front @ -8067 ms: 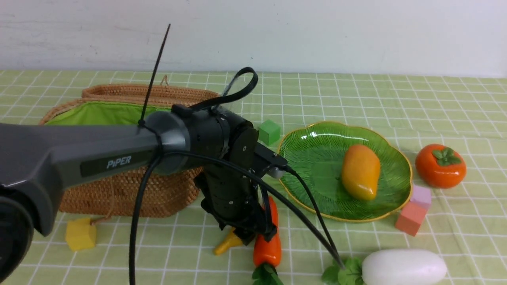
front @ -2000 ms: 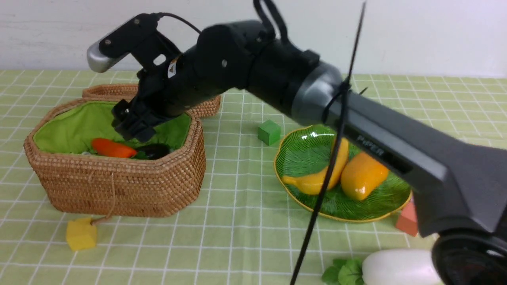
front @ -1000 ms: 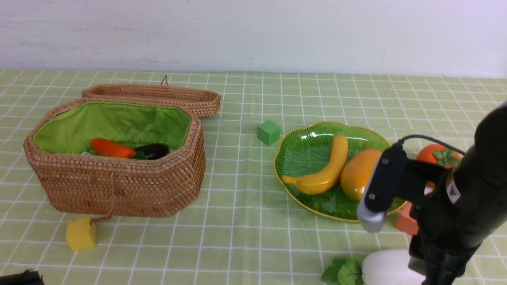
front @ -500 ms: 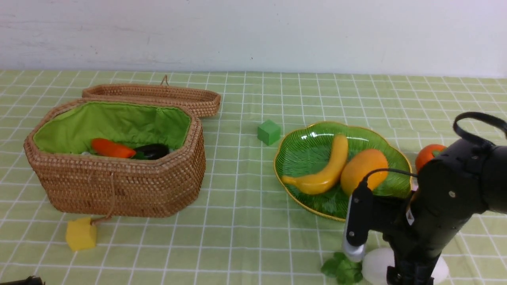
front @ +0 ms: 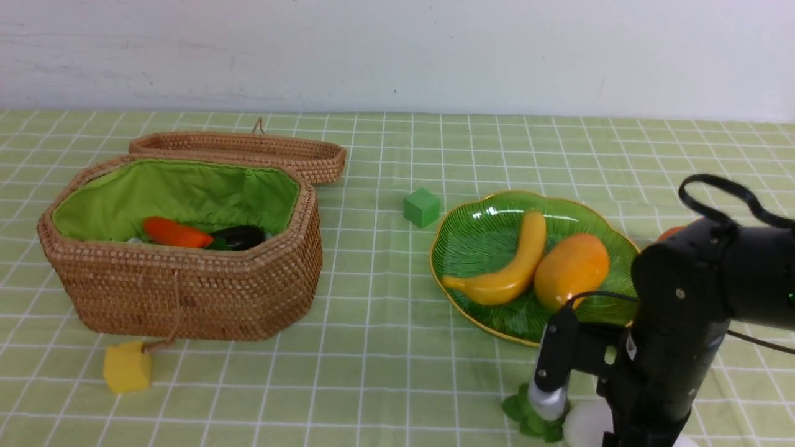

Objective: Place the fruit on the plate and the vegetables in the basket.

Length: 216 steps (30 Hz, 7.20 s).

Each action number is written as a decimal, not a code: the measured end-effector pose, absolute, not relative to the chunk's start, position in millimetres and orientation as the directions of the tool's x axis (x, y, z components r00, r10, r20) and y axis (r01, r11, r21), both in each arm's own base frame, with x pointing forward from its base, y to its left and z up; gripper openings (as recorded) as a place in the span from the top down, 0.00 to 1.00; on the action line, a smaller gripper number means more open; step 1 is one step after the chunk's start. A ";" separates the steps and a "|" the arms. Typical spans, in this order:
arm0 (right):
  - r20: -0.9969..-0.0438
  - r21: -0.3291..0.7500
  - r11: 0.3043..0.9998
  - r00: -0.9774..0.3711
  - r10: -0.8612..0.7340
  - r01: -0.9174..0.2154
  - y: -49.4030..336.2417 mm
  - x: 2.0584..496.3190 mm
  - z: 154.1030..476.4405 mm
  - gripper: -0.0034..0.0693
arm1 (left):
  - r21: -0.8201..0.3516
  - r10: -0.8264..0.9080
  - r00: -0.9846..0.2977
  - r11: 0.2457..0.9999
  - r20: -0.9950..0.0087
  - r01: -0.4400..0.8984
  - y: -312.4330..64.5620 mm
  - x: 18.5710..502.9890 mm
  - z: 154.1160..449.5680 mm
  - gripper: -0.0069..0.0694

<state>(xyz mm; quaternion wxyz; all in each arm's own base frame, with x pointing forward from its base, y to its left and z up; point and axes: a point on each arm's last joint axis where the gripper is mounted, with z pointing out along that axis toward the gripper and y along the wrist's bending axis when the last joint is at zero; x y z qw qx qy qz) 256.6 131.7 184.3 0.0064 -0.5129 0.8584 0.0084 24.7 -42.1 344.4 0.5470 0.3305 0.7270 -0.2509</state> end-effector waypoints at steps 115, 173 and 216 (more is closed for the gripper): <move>-0.320 0.485 0.837 -0.840 0.439 0.253 -87.8 445.9 206.7 0.25 | -0.042 0.102 -0.162 0.711 -0.981 0.702 -48.4 42.9 354.0 0.91; -0.426 0.279 0.957 -0.903 0.052 -0.077 40.0 156.2 350.9 0.96 | -0.143 -0.031 -0.201 0.808 -0.979 0.571 -18.8 25.4 258.8 0.93; -0.935 0.146 0.989 -0.323 0.143 0.013 1.4 51.2 173.2 0.94 | -0.143 -0.021 -0.215 0.810 -0.976 0.569 -20.8 28.2 249.7 0.93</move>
